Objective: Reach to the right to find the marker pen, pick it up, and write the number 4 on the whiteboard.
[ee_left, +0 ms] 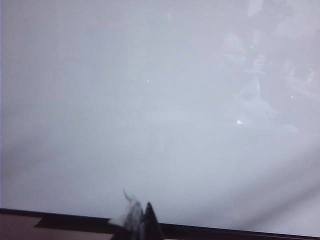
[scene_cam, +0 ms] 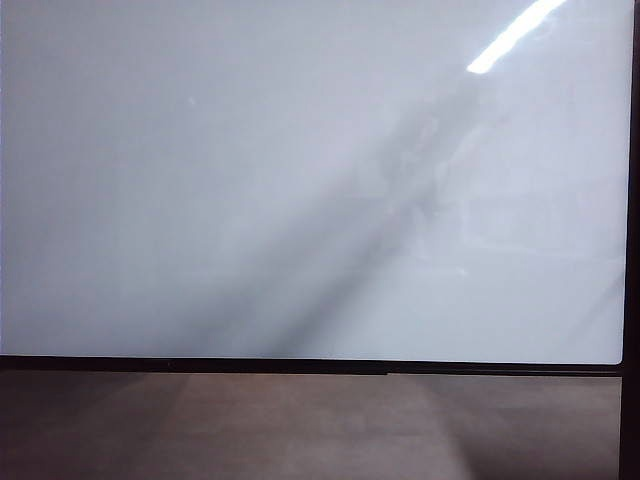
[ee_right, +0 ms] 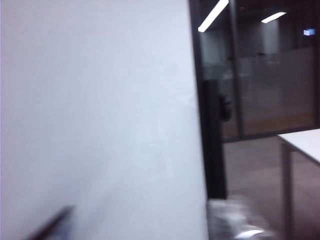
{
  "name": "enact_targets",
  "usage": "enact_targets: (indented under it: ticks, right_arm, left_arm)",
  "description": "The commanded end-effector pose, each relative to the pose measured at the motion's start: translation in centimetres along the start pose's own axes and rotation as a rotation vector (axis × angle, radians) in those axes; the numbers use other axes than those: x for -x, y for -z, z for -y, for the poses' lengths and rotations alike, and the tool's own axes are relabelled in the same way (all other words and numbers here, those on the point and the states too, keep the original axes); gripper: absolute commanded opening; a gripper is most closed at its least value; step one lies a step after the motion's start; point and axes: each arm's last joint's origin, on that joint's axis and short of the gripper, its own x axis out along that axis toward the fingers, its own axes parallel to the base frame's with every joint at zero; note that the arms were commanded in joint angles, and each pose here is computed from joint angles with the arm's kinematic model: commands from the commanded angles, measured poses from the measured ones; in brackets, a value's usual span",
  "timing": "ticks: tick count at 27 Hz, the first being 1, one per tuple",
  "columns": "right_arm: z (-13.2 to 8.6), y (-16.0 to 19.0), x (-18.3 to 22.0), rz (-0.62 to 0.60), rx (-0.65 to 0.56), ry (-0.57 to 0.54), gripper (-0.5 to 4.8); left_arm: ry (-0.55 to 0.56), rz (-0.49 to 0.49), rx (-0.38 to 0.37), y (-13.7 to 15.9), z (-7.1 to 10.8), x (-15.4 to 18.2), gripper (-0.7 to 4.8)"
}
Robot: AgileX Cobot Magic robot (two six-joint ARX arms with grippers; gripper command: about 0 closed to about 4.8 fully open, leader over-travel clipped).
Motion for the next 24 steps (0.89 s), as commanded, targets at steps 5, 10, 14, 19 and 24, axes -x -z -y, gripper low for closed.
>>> enact_targets:
  ticks: [5, 10, 14, 19, 24]
  right_arm:
    - [0.8, -2.1, -3.7, -0.017, 0.179, 0.089, 4.79]
    - [4.1, 0.5, -6.7, -0.127, 0.217, 0.115, 4.79]
    - [6.0, 2.4, -9.7, -0.112, 0.165, 0.051, 4.79]
    - [7.6, 5.3, -13.1, -0.097, 0.166, 0.016, 4.79]
    - [8.8, 9.2, -15.0, -0.211, 0.13, 0.018, 4.79]
  left_arm:
    - [0.133, -0.004, 0.03, -7.7, 1.2, -0.3, -0.05]
    - [0.185, 0.032, 0.018, -11.4, 1.8, -0.9, -0.05]
    - [0.241, 0.03, 0.059, -12.5, 2.4, -1.7, -0.05]
    - [0.411, -0.025, 0.048, -12.1, 4.1, -4.6, -0.05]
    - [0.623, -0.138, -0.067, -10.2, 7.3, -7.8, -0.05]
